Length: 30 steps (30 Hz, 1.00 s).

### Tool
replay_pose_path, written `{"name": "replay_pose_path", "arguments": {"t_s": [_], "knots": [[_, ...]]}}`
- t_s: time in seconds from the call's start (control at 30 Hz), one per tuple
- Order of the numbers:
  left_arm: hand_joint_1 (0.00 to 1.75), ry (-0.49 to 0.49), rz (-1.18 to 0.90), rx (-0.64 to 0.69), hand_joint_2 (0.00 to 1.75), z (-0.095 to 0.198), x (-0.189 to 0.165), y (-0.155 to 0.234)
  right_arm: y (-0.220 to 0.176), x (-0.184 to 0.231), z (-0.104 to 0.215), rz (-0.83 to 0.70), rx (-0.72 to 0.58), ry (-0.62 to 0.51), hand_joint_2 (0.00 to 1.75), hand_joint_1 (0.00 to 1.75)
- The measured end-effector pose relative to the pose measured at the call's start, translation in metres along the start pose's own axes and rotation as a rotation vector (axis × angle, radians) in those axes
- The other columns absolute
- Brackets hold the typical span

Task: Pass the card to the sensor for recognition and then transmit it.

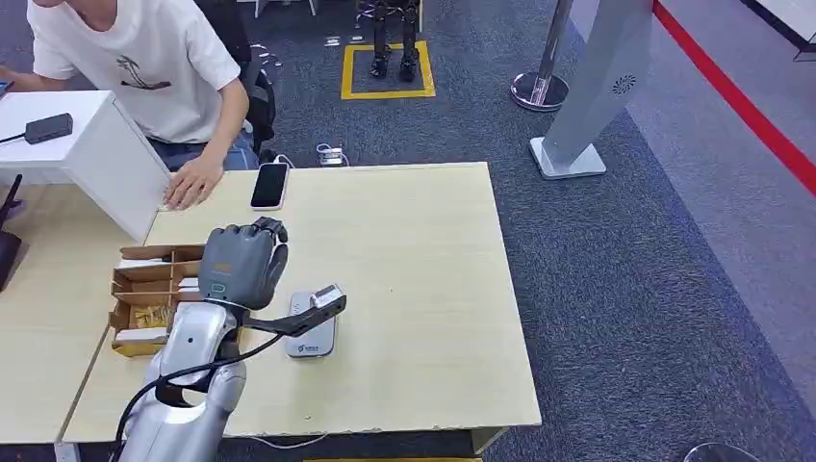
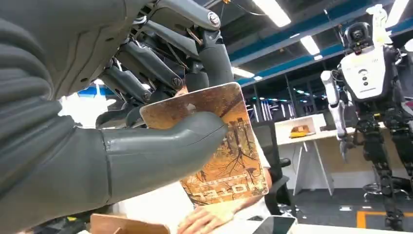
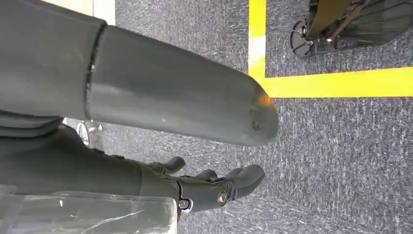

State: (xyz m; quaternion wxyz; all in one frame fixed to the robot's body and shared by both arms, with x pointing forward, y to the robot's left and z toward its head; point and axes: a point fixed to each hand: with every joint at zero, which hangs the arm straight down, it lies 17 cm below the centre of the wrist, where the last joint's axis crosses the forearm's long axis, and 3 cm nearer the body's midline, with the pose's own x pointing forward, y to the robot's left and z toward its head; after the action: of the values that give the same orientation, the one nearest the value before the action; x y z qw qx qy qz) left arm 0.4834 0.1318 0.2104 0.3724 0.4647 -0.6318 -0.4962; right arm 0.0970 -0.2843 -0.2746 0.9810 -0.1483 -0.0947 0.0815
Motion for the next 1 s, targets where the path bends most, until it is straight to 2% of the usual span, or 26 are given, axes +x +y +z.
{"name": "replay_pose_path", "arguments": {"t_s": [0.2,0.5,0.7,0.87,1.0], "knots": [[1.75,-0.027,0.034,-0.012,1.75,0.019,0.026,-0.017,0.000,-0.001,0.000,-0.005,-0.002,0.004,0.00,0.00],[1.75,0.052,0.065,-0.091,1.75,0.058,0.034,-0.059,-0.001,-0.002,0.000,-0.025,-0.003,0.015,0.00,0.00],[1.75,0.092,0.074,-0.147,1.75,0.078,0.032,-0.082,-0.001,-0.003,0.000,-0.036,-0.005,0.019,0.00,0.00],[1.75,0.191,0.051,-0.184,1.75,0.089,0.012,-0.095,-0.001,-0.003,0.000,-0.045,-0.008,0.023,0.00,0.00],[1.75,0.198,0.037,-0.209,1.75,0.097,0.007,-0.105,-0.002,-0.003,0.000,-0.048,-0.011,0.024,0.00,0.00]]}}
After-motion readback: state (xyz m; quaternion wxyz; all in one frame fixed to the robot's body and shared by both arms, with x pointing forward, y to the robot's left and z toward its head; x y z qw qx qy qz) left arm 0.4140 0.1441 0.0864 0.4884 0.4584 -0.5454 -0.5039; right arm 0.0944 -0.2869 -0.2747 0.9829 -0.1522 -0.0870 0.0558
